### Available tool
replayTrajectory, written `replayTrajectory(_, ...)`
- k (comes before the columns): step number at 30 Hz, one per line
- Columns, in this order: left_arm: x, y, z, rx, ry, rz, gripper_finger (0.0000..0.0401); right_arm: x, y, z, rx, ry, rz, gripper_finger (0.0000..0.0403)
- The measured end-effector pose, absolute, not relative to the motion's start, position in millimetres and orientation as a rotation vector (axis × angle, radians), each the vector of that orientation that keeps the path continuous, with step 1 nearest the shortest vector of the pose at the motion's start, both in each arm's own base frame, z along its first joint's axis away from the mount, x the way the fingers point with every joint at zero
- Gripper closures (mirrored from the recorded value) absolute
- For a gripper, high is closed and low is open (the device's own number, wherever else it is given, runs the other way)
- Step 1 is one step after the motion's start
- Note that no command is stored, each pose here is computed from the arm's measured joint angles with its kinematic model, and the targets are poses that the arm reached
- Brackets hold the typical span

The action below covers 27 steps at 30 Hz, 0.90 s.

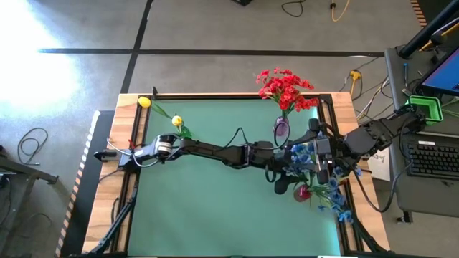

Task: Sort flowers into vase by color
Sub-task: Put the blue flower into the red vase

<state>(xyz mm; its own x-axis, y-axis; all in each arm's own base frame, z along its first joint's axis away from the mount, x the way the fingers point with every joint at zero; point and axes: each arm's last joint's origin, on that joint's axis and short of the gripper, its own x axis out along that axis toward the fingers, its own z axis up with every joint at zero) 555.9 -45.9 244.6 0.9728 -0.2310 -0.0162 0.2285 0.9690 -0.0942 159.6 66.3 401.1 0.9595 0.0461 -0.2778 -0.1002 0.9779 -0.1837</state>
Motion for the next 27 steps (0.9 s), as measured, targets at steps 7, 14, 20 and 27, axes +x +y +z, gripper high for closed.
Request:
replayTrajectory(7,565.3,-46.6,231.1,-0.131,0.008,-0.239,0.0122,159.9,66.5,401.5,-0.204,0.271,0.079,0.0127)
replayTrajectory(14,583.8,-50.1,218.3,-0.134,-0.026,-0.319,0.0122,159.8,66.6,401.5,-0.202,0.271,0.083,0.0129)
replayTrajectory(20,595.7,-53.0,214.1,-0.12,-0.051,-0.387,0.0123,159.8,66.7,401.3,-0.194,0.272,0.082,0.0133)
replayTrajectory(27,598.7,-53.0,211.9,-0.081,-0.024,-0.381,0.0164,159.9,66.7,400.5,-0.188,0.277,0.082,0.0136)
